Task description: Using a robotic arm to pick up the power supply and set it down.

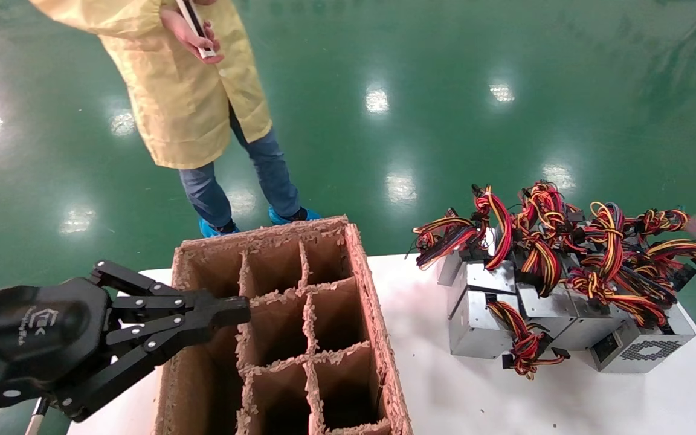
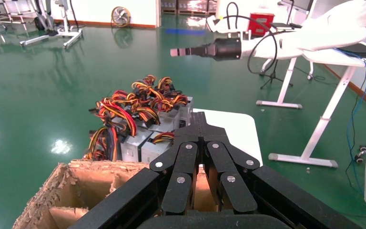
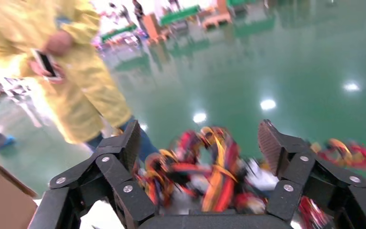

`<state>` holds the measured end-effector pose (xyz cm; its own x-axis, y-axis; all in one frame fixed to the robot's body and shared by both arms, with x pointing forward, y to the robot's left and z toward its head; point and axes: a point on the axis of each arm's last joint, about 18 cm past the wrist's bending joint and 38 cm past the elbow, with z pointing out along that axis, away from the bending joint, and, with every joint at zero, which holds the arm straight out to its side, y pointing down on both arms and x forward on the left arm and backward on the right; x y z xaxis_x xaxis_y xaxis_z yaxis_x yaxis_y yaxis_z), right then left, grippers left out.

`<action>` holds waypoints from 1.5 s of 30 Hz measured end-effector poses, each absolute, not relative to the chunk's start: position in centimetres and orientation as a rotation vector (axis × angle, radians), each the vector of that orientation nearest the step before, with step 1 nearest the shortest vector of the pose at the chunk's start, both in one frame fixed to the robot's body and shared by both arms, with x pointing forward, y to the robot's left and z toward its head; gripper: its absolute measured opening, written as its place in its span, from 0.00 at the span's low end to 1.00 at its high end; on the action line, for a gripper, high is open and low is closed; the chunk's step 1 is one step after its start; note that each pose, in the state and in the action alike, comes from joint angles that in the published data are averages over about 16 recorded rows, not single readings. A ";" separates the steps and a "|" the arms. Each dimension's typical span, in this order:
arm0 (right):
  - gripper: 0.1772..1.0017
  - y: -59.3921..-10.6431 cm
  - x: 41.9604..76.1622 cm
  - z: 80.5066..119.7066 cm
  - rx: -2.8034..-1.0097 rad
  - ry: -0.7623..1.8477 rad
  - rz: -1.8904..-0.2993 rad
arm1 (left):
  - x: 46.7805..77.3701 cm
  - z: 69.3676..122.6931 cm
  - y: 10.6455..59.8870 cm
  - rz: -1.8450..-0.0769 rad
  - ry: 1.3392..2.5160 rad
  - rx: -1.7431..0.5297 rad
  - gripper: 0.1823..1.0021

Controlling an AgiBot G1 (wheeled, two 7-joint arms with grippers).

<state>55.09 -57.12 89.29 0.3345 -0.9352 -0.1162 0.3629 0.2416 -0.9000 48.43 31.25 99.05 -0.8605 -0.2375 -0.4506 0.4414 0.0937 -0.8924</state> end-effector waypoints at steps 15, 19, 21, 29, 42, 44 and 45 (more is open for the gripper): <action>0.97 -52.1 55.5 92.3 -0.955 0.573 -0.887 | 48.4 99.1 31.3 -1.818 1.888 0.199 0.01; 0.99 -50.0 55.7 93.2 -0.991 0.512 -0.828 | 48.4 99.1 31.3 -1.818 1.888 0.199 0.02; 0.99 -48.9 55.7 93.6 -1.010 0.480 -0.800 | 48.4 99.1 31.3 -1.818 1.888 0.199 0.02; 1.00 -44.9 55.2 95.3 -1.093 0.352 -0.700 | 48.4 99.1 31.3 -1.818 1.888 0.199 0.08; 1.00 -38.9 53.3 97.5 -1.247 0.144 -0.585 | 48.4 99.1 31.3 -1.818 1.888 0.199 0.33; 1.00 -38.0 52.9 97.8 -1.273 0.113 -0.573 | 48.4 99.1 31.3 -1.818 1.888 0.199 0.39; 1.00 -37.6 52.7 97.9 -1.286 0.097 -0.568 | 48.4 99.1 31.3 -1.818 1.888 0.199 0.41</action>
<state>52.66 -37.62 97.90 0.8597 -0.4506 0.2405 0.3450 0.1653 -0.9239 48.43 31.25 99.05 -0.8605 -0.2375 -0.4506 0.4414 0.0937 -0.8924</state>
